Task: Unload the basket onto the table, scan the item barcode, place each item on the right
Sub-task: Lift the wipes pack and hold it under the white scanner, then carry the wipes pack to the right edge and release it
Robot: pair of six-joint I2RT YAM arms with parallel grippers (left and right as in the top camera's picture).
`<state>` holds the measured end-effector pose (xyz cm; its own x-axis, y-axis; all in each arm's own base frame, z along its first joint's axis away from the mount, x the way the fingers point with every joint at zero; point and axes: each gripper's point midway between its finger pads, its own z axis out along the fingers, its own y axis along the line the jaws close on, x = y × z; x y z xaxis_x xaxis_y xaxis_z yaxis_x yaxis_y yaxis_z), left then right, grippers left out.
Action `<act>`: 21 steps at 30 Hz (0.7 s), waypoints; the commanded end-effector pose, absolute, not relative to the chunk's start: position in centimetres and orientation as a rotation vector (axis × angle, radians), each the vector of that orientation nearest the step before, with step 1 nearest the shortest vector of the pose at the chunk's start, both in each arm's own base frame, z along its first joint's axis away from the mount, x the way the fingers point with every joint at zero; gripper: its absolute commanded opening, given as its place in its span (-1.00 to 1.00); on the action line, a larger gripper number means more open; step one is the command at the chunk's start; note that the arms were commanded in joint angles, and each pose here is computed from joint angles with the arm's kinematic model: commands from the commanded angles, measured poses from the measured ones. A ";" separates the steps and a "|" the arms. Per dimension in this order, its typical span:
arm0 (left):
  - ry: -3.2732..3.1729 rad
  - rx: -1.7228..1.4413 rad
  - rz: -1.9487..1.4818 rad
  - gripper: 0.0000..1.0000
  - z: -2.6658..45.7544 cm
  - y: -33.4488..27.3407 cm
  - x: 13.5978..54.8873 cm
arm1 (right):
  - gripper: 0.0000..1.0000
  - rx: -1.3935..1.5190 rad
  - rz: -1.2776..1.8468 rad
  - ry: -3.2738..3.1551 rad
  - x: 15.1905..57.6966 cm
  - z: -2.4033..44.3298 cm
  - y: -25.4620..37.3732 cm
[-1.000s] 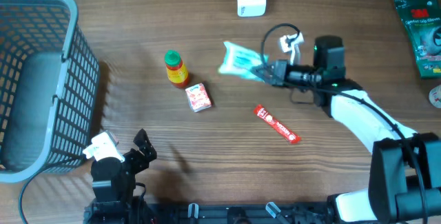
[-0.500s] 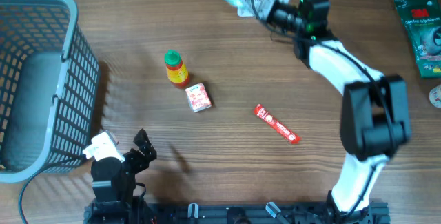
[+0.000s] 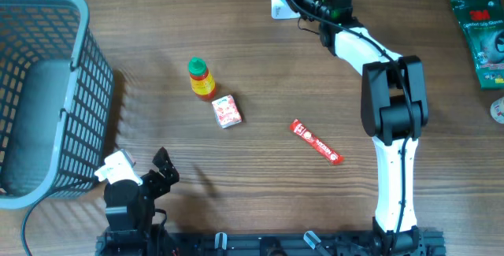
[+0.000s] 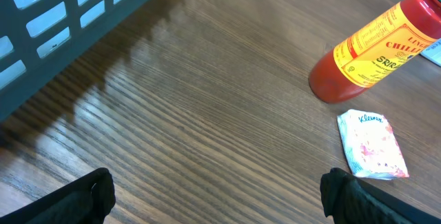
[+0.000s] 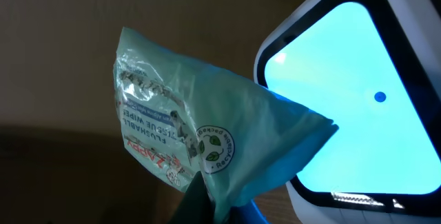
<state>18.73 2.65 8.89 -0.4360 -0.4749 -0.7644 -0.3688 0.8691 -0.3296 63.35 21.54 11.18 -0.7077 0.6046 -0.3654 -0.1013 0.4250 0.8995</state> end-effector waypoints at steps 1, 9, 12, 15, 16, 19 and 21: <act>2.067 -0.618 -0.124 1.00 8.8 2.9 18.7 | -0.91 0.306 1.343 1.983 63.1 14.9 20.8; 2.067 -0.618 -0.124 1.00 8.8 2.9 18.7 | -0.91 0.618 0.805 2.094 60.6 20.3 0.7; 2.067 -0.618 -0.124 1.00 8.8 2.9 18.7 | -0.91 0.961 0.498 2.151 57.6 15.7 -9.5; 2.067 -0.618 -0.124 1.00 8.8 2.9 18.7 | -0.90 1.197 0.251 2.170 53.8 11.1 -16.9; 2.067 -0.618 -0.124 1.00 8.8 2.9 18.7 | -0.90 1.238 0.201 2.172 52.9 10.2 -18.3; 2.067 -0.618 -0.124 1.00 8.8 2.9 18.7 | -0.71 1.338 0.078 2.181 50.5 7.8 -21.2; 2.067 -0.618 -0.124 1.00 8.8 2.9 18.7 | -0.70 1.413 -0.053 2.185 48.1 6.7 -23.3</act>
<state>18.73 2.65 8.89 -0.4360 -0.4749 -0.7644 -0.3688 0.8691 -0.3296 50.63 -20.44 8.33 -0.3380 0.8553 -0.3926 0.7804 0.4879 0.3911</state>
